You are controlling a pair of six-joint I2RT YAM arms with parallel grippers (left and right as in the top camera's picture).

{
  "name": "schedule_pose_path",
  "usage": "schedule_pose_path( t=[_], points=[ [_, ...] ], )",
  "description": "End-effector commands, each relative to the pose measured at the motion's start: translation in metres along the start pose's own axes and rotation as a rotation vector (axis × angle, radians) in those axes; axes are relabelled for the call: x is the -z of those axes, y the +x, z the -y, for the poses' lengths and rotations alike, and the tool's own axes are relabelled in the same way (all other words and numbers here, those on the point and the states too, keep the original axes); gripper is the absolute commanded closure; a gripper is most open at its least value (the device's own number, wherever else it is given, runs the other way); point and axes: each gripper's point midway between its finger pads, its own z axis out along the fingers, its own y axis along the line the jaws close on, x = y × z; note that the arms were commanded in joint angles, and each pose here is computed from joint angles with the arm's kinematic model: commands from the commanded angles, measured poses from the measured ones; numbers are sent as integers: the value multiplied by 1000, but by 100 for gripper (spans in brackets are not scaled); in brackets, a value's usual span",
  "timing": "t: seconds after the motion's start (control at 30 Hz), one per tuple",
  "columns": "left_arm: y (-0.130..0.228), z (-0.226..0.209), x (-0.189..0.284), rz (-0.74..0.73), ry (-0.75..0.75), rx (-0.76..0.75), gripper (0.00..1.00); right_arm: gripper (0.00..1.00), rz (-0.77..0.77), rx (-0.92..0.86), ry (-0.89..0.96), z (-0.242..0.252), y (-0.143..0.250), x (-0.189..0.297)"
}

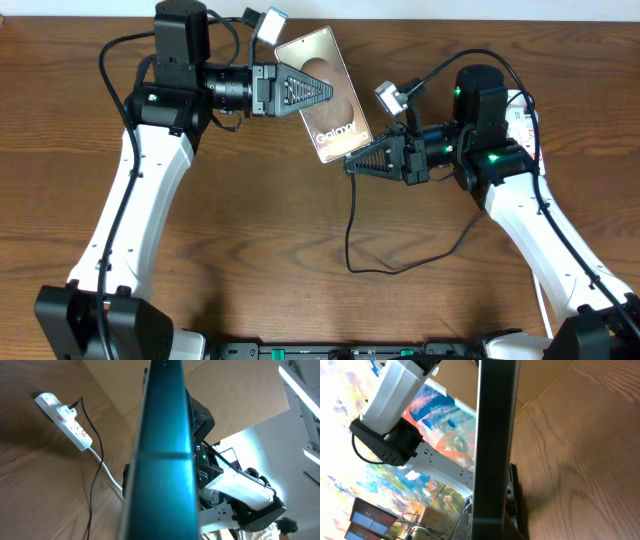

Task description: Plug charger to phone and switch on socket

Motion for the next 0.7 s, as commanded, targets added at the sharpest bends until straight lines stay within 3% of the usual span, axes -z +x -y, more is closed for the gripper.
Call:
schedule_pose_path(
  t=[0.0, 0.5, 0.67],
  points=[
    [19, -8, -12, -39, 12, 26, 93, 99, 4, 80, -2, -12, -12, 2],
    [22, -18, -13, -33, -24, 60, 93, 99, 6, 97, 3, -7, -8, 1],
    [22, -20, -13, -31, -31, 60, 92, 85, 6, 97, 2, -7, -8, 1]
  ],
)
